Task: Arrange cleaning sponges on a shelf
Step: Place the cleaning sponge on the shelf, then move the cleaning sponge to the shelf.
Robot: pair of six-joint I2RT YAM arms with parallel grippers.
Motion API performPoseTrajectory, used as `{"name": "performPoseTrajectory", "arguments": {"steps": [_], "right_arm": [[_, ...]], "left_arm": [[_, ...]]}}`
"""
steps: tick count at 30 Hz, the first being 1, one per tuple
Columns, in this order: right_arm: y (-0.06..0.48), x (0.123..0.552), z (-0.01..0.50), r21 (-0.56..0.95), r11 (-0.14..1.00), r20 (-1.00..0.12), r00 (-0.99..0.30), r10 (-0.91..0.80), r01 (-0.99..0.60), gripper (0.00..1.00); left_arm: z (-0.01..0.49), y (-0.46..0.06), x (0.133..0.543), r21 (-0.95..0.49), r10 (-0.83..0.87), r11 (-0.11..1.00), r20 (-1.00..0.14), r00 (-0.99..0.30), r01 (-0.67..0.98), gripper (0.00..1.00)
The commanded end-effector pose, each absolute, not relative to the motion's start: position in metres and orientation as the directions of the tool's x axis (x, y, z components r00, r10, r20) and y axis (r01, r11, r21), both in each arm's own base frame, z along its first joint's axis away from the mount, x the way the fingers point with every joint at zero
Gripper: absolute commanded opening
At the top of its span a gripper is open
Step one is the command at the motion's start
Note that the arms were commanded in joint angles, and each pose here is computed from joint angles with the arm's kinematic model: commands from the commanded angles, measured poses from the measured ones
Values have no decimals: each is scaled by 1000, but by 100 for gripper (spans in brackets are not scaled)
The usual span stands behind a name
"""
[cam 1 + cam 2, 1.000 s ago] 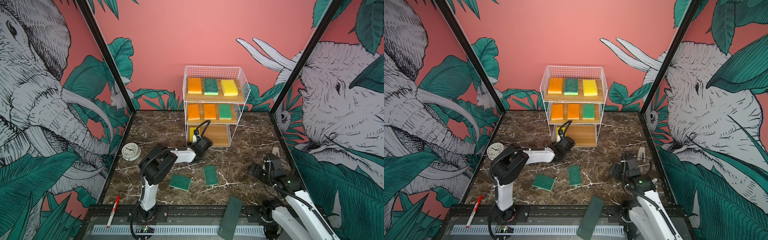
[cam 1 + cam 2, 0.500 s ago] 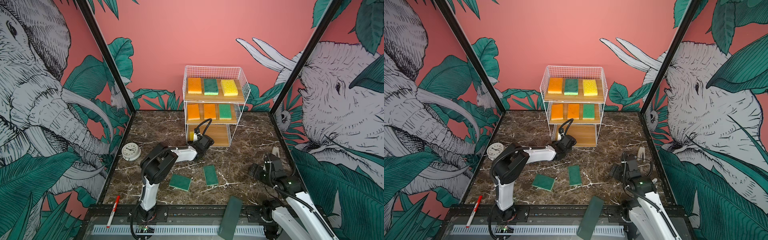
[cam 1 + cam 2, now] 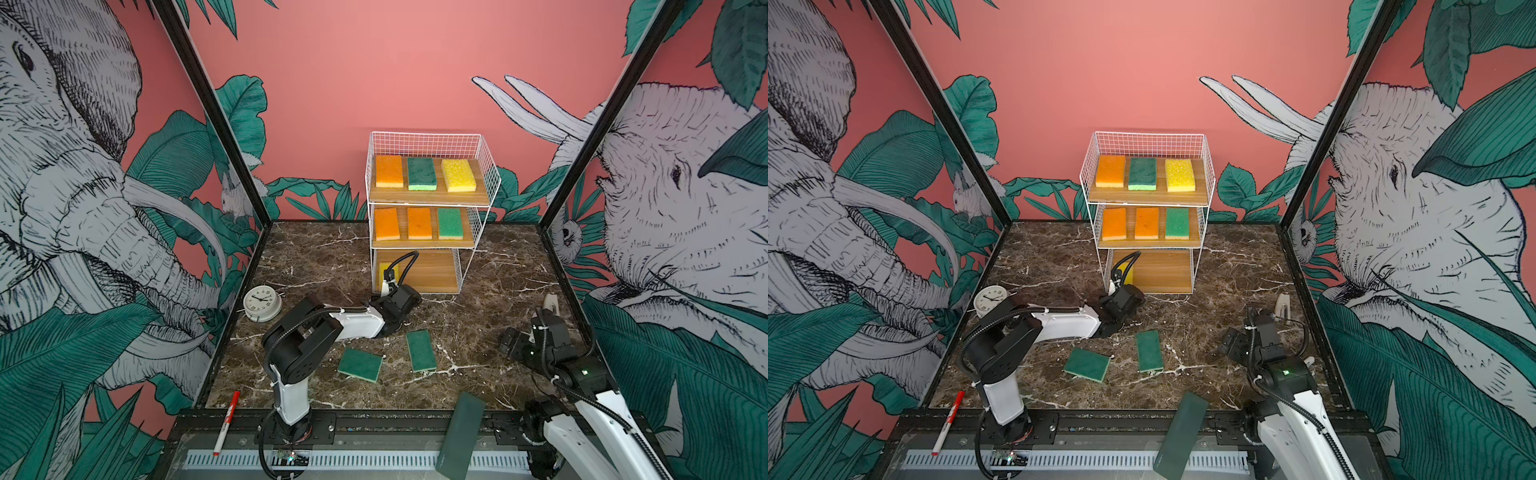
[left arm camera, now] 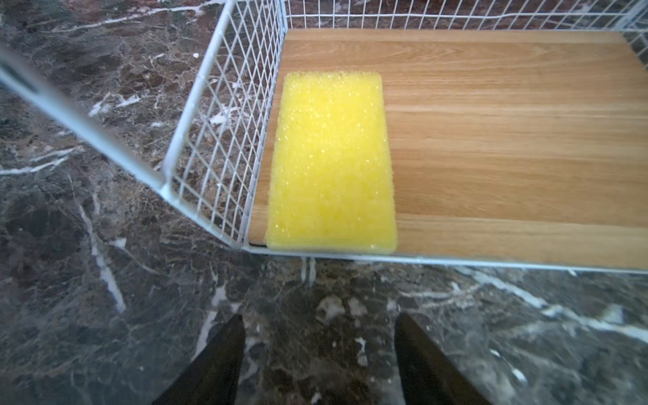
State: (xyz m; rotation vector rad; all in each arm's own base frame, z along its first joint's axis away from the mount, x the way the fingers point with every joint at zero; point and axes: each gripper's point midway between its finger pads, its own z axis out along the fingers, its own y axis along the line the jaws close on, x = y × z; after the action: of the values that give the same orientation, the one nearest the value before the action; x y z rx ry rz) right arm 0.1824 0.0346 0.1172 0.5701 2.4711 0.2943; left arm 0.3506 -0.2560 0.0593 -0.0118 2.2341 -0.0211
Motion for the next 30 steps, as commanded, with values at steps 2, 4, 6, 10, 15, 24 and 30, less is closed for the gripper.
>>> {"name": "performPoseTrajectory", "arguments": {"steps": [2,4,6,10,15,24,30], "right_arm": [[33,181,122,334,880,-500,-728,469,337,92],[33,181,121,333,880,-501,-728,469,338,92],[33,181,121,333,881,-502,-727,468,337,92],[32,182,119,330,882,-504,-726,467,337,92],[31,182,113,317,885,-507,-728,462,340,92],[32,190,109,291,901,-509,-745,430,321,92],[31,191,105,276,907,-514,-749,418,317,92]], "left_arm": [[78,-262,348,-141,-108,990,-804,-585,11,61],[77,-263,347,-159,-119,987,-802,-586,17,55],[76,-265,348,-173,-132,985,-798,-589,14,49],[66,-266,352,-218,-180,976,-779,-601,-10,44],[59,-263,357,-282,-250,959,-761,-599,-41,39],[57,-267,368,-285,-261,957,-751,-607,-59,38],[58,-268,375,-277,-262,958,-752,-604,-71,38]]}}
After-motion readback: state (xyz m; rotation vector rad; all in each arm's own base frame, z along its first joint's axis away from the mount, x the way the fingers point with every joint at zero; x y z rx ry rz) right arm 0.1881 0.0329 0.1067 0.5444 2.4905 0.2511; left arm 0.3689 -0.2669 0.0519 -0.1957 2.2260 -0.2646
